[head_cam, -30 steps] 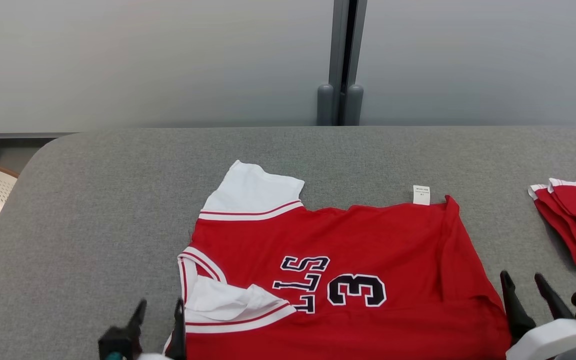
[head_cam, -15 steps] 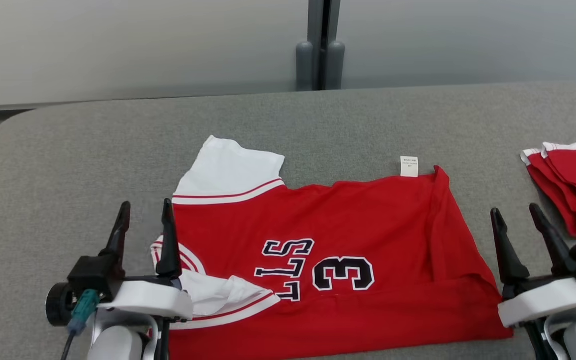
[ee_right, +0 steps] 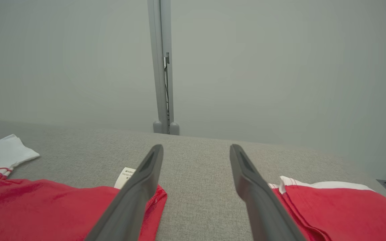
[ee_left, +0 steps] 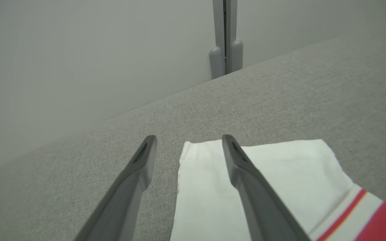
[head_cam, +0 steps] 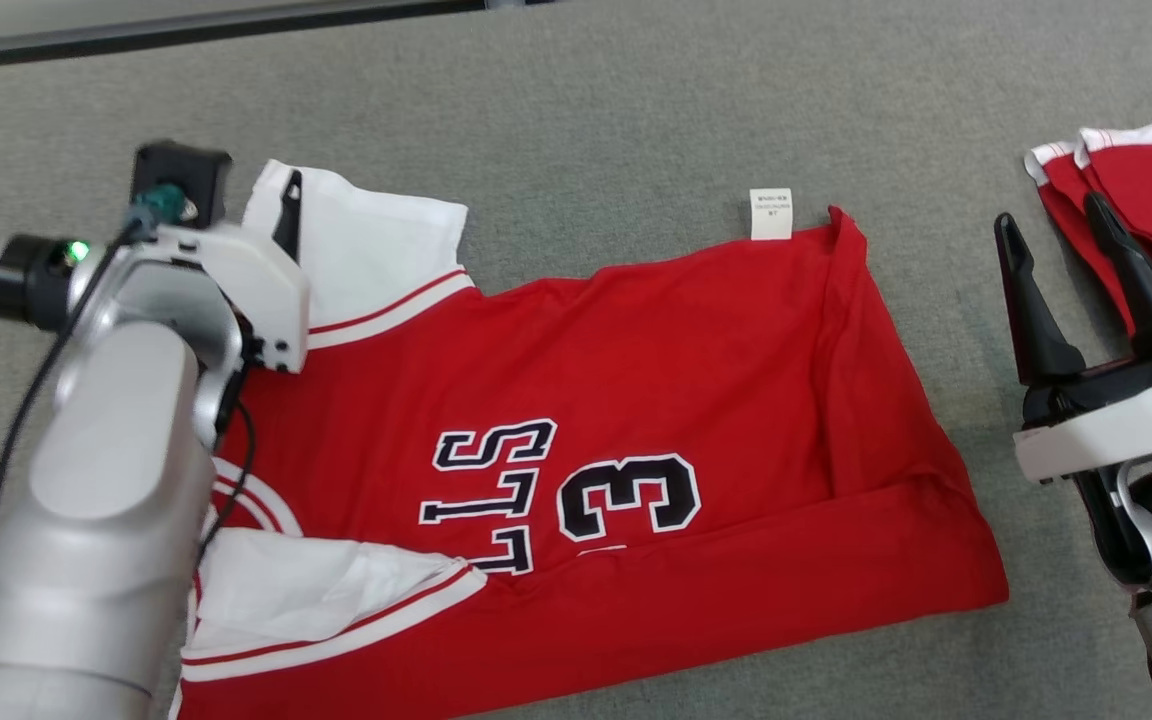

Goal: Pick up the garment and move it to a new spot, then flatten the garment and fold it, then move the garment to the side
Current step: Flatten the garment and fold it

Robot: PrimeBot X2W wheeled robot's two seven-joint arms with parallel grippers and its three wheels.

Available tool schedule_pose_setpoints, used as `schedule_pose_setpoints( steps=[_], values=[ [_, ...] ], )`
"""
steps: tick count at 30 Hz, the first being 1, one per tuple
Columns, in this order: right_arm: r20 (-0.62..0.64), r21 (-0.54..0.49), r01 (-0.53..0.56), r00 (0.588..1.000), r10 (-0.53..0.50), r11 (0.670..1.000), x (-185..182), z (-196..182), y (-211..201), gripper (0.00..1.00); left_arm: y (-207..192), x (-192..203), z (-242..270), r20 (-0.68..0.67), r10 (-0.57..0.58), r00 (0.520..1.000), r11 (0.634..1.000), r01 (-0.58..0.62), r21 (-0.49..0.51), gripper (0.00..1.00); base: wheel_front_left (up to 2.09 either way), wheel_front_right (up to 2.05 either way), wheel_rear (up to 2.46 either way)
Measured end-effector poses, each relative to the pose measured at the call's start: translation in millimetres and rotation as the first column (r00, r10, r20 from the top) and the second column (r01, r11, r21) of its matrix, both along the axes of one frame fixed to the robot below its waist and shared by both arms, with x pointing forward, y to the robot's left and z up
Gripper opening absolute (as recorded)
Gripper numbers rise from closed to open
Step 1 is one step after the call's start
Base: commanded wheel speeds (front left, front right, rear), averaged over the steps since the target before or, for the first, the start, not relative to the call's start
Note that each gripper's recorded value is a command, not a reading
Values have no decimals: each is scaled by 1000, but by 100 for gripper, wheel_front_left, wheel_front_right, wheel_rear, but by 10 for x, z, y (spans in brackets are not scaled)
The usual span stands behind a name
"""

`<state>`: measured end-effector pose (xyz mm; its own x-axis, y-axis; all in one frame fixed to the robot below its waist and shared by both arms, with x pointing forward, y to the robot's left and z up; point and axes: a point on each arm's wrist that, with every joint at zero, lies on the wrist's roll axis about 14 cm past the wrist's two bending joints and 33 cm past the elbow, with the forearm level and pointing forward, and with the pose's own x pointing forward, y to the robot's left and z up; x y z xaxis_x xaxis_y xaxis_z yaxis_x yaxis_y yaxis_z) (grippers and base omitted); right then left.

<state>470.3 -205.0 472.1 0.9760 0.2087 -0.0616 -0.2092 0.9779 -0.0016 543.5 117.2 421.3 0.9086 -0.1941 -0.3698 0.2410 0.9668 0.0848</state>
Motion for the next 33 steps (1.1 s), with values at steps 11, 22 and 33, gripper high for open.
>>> schedule_pose_setpoints(
  steps=[11, 22, 33],
  values=[
    [-54, -26, 36, 998, -38, 999, 119, -229, -251, 100, -12, 576, -523, -257, -112, 960, 963, 169, 212, 100, 0, 0, 0],
    [-69, -7, 78, 995, -78, 997, 85, -304, -355, 100, 46, 631, -582, -352, -81, 932, 960, 169, 225, 100, 0, 0, 0],
    [-67, 9, 99, 993, -98, 995, 26, -260, -378, 100, 28, 498, -450, -386, -77, 919, 977, 148, 156, 100, 0, 0, 0]
  ],
)
